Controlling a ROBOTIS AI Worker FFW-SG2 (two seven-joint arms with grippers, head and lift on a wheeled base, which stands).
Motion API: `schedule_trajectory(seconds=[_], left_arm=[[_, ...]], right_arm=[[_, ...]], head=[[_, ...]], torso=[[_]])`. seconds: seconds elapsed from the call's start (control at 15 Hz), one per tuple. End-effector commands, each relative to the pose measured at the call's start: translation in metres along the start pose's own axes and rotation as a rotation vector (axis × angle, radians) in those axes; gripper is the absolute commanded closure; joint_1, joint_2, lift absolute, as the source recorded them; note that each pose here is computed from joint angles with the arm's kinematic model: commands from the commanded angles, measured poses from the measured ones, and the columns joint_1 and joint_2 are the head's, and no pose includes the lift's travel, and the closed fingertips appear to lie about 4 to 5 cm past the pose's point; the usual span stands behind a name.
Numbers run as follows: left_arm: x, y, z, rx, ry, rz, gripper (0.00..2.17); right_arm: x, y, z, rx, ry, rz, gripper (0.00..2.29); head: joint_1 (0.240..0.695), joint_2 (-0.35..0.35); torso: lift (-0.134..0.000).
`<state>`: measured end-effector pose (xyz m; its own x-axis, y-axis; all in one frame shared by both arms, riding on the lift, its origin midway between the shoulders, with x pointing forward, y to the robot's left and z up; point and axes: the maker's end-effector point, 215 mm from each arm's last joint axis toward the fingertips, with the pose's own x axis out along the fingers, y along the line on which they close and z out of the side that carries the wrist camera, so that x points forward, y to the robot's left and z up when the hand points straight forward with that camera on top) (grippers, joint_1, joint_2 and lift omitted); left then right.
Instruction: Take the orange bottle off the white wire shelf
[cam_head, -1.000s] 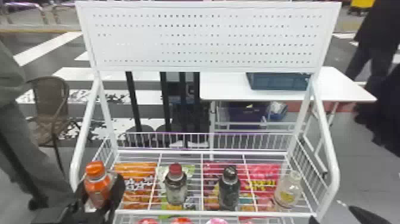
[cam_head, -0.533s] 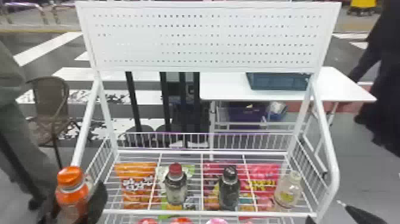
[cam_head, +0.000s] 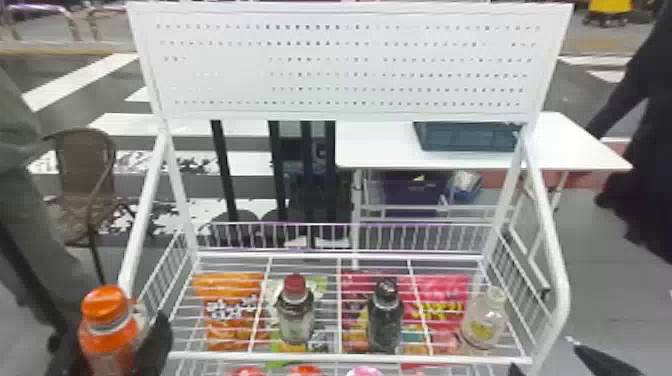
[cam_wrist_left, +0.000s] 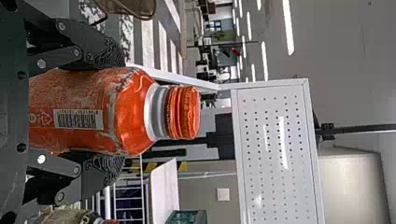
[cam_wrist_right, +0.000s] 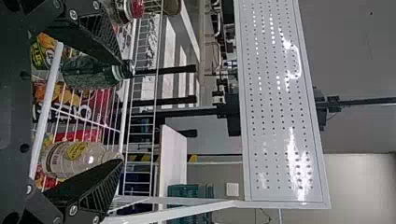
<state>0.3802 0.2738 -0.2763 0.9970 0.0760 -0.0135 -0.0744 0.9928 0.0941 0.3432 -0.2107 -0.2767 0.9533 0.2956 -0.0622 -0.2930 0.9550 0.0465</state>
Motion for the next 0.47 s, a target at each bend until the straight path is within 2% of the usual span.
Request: schedule_trajectory(seconds=[0.0, 0.4], left_arm=[[0.0001, -0.0005, 0.0001, -0.005, 0.000, 0.000, 0.89], [0.0004, 0.0008, 0.0028, -0.005, -0.005, 0.003, 0.89]], right_arm=[[-0.0009, 0.0012, 0.0008, 0.002, -0.001, 0.004, 0.16], [-0.0011, 0.0014, 0.0014, 0.005, -0.002, 0.004, 0.16]], head=[[0.499, 0.000], [0.499, 0.000]], torso=[[0.000], [0.000]])
